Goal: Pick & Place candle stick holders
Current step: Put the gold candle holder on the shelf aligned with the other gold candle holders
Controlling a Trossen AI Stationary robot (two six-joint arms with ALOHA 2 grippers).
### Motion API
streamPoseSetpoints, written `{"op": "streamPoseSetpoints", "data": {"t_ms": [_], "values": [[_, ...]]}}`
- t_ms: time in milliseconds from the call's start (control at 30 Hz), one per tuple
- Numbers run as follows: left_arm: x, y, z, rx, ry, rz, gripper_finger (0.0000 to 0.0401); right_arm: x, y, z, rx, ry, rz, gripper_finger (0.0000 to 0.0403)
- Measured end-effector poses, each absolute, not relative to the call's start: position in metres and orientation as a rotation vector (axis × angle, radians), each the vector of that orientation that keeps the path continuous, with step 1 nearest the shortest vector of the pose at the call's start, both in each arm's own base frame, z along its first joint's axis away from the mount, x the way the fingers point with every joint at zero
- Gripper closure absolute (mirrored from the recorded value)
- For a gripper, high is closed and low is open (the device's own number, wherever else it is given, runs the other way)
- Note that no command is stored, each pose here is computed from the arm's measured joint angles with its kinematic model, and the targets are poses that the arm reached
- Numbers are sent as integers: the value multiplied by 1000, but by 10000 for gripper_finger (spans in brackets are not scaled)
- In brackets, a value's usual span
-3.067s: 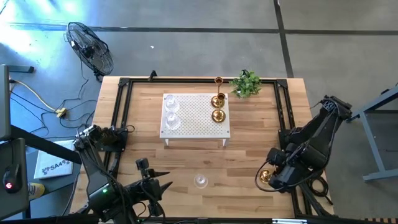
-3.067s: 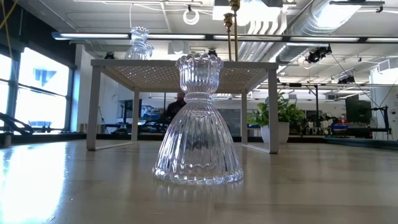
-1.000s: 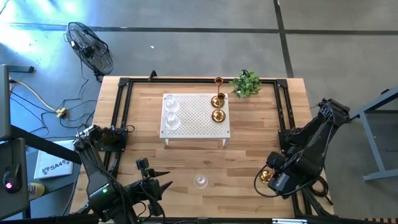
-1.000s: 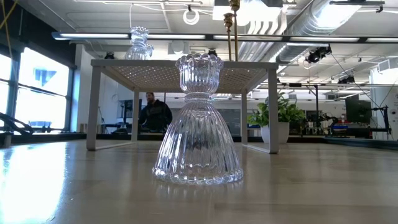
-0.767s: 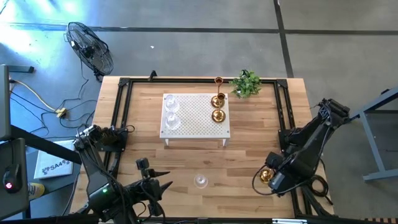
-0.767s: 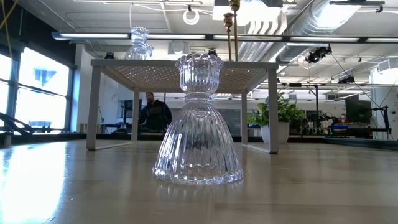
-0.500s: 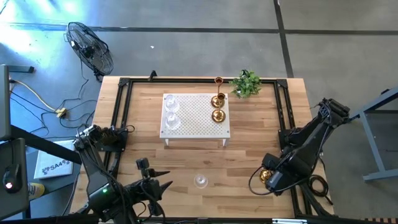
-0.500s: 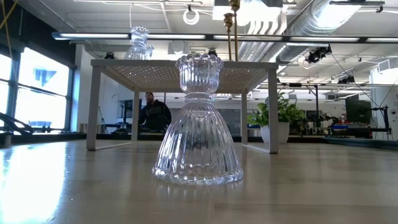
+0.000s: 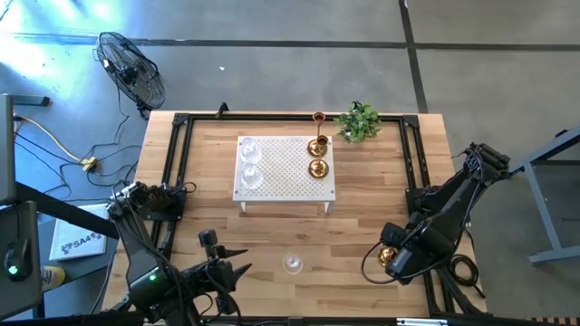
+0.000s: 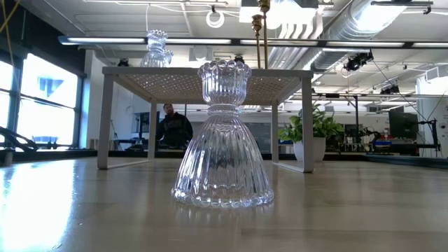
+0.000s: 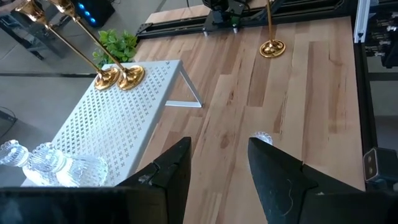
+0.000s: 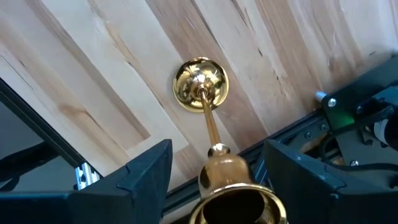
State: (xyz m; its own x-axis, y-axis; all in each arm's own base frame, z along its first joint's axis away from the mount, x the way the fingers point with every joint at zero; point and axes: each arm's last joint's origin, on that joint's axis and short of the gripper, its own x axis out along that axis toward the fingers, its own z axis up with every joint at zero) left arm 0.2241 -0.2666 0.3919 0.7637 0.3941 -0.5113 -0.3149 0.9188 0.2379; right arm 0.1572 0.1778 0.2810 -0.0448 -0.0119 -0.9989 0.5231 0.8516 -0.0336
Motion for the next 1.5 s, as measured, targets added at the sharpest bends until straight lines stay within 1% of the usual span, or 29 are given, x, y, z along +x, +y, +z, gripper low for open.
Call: {"op": "streamPoseSetpoints", "data": {"t_ms": [367, 467, 800, 1000, 1033, 1167, 1500], "values": [[224, -266, 392, 143, 587, 386, 247, 157, 178, 281, 427, 1562, -466, 158], [224, -267, 392, 143, 587, 386, 247, 157, 178, 281, 428, 1562, -466, 165], [224, -267, 392, 142, 590, 384, 247, 158, 180, 281, 447, 1573, -443, 228], [224, -267, 392, 143, 590, 384, 247, 158, 180, 281, 452, 1592, -436, 288], [224, -267, 392, 143, 590, 384, 247, 157, 180, 281, 454, 1597, -433, 293], [224, -267, 392, 143, 590, 385, 247, 157, 180, 281, 430, 1615, -398, 293], [224, -267, 392, 148, 590, 383, 247, 156, 178, 281, 373, 1616, -382, 293]]}}
